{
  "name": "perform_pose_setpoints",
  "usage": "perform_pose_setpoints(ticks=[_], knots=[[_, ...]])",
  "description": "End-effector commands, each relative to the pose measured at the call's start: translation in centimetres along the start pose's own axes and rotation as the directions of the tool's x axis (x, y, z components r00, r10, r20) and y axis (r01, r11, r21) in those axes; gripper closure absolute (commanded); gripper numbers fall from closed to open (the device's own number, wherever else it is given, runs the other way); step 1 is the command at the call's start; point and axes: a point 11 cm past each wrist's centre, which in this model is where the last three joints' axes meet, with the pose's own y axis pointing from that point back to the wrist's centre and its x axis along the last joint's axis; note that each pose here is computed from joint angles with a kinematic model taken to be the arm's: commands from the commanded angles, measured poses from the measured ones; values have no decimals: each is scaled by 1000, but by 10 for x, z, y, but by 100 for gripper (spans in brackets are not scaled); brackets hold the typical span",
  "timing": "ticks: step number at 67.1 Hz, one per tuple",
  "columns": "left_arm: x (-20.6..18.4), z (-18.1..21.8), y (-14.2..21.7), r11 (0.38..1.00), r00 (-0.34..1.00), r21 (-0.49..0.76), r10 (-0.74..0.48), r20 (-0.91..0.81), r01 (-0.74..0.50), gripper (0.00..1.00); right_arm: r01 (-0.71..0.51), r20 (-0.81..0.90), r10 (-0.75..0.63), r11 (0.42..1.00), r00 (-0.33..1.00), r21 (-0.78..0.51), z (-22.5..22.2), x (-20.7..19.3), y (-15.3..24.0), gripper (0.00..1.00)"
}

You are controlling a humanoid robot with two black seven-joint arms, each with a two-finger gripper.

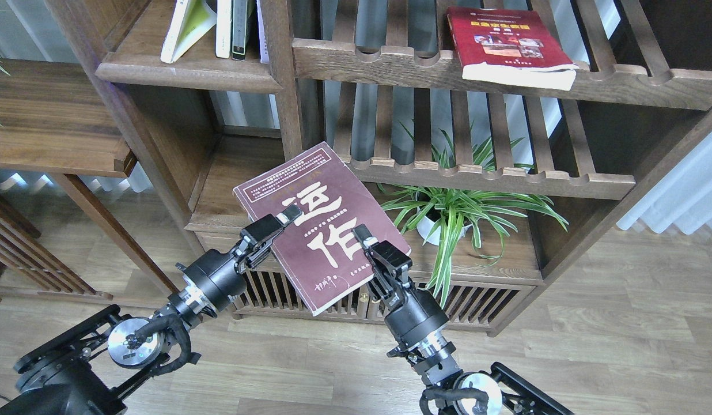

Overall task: Organize books on shelf
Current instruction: 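Pinch the dark red book's edge with the left gripper, then lift the dark red book with the left gripper away from the right gripper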

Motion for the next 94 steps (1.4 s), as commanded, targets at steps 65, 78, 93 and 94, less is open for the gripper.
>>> perform_pose_setpoints(ticks=[65, 78, 93, 94], knots=[[-6, 27, 11, 1000, 977, 23, 9, 212, -14, 92, 0, -50, 5, 993, 999, 115, -45, 1, -5, 2], [-19, 58, 26, 999, 919, 24, 15, 393, -27, 92, 13, -57, -7, 994, 998, 113, -47, -3, -10, 2], [-52, 100, 49, 1000, 845, 1, 5, 535, -6, 92, -1, -61, 8, 993, 998, 114, -47, 2, -7, 2], [-52, 101, 50, 1000, 843, -1, 7, 538, -8, 92, -1, -61, 8, 993, 998, 114, -47, 2, -7, 2]])
